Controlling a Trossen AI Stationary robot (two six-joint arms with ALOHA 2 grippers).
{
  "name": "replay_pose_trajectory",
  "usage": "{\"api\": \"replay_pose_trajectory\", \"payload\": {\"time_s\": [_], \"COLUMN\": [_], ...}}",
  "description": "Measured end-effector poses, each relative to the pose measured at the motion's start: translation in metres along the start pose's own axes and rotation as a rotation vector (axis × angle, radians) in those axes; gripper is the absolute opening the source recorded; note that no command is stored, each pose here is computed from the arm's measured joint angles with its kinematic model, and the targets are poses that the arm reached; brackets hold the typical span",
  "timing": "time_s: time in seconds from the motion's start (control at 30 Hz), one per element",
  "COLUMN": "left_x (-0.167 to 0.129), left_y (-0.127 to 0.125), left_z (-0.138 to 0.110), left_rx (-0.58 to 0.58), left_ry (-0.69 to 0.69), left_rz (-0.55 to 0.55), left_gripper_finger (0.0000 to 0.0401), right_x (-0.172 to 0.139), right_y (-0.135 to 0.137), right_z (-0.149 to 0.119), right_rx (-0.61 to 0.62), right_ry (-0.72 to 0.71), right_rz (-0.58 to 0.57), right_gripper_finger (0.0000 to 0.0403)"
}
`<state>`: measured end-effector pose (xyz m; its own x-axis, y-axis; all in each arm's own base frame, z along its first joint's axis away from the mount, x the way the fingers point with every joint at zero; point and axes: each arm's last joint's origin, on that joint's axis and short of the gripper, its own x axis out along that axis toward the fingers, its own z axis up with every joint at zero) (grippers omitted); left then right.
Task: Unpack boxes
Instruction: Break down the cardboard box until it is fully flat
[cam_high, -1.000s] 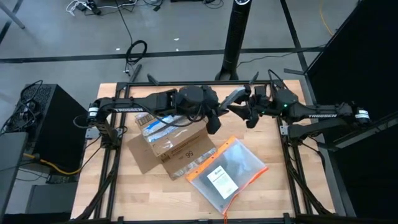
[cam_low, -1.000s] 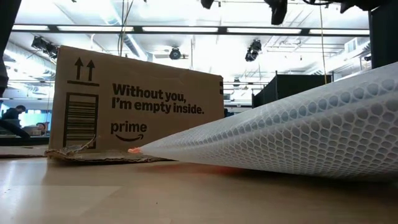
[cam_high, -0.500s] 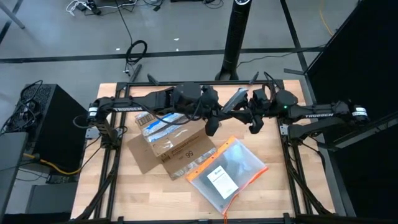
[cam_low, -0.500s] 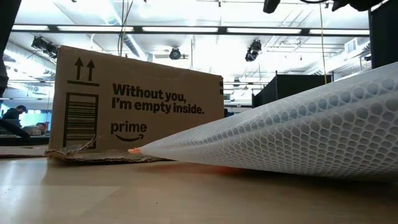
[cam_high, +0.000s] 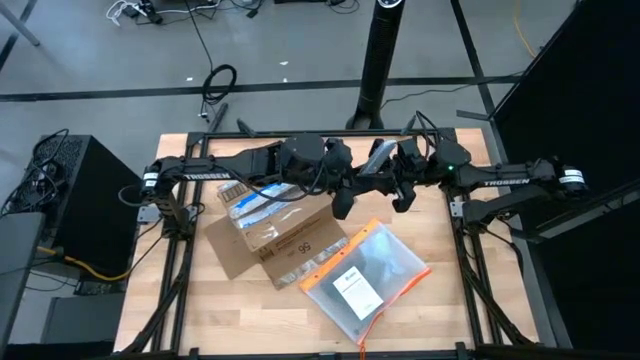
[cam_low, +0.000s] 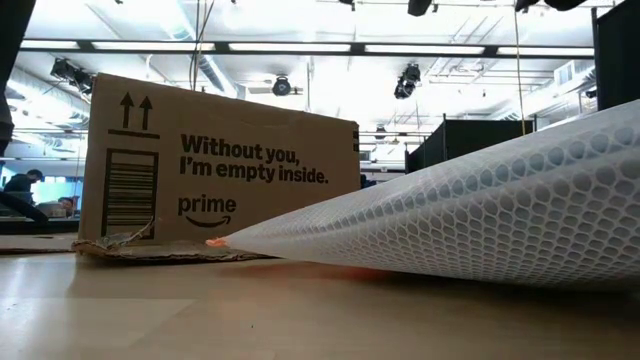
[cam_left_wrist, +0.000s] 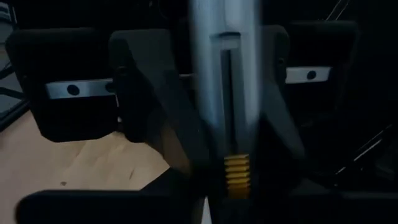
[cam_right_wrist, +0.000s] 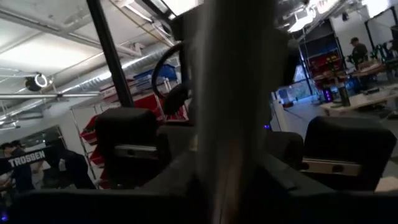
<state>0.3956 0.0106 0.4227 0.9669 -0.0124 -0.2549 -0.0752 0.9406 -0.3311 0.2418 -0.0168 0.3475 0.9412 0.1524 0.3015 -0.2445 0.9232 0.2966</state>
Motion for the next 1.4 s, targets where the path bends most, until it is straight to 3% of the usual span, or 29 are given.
{"api": "replay_pose_trajectory", "payload": {"time_s": [0.2, 0.43, 0.6, 1.1, 1.4], "left_x": [-0.008, -0.009, -0.009, -0.011, -0.012], "left_y": [0.001, 0.003, 0.003, 0.003, 0.003], "left_z": [0.001, -0.002, -0.002, -0.002, -0.003], "left_rx": [-0.008, -0.011, -0.009, 0.015, 0.012], "left_ry": [0.07, 0.098, 0.101, 0.113, 0.123], "left_rz": [0.062, 0.084, 0.069, 0.07, 0.068], "left_gripper_finger": [0.0134, 0.0136, 0.0104, 0.0021, 0.002], "right_x": [-0.002, -0.004, -0.004, -0.001, 0.003], "right_y": [-0.004, -0.007, -0.007, -0.011, -0.013], "right_z": [0.004, 0.009, 0.009, -0.001, -0.006], "right_rx": [-0.013, -0.026, -0.031, -0.002, -0.001], "right_ry": [0.005, -0.017, -0.02, 0.055, 0.072], "right_rz": [-0.016, -0.018, -0.018, -0.044, -0.035], "right_gripper_finger": [0.005, 0.005, 0.0053, 0.0126, 0.0041]}}
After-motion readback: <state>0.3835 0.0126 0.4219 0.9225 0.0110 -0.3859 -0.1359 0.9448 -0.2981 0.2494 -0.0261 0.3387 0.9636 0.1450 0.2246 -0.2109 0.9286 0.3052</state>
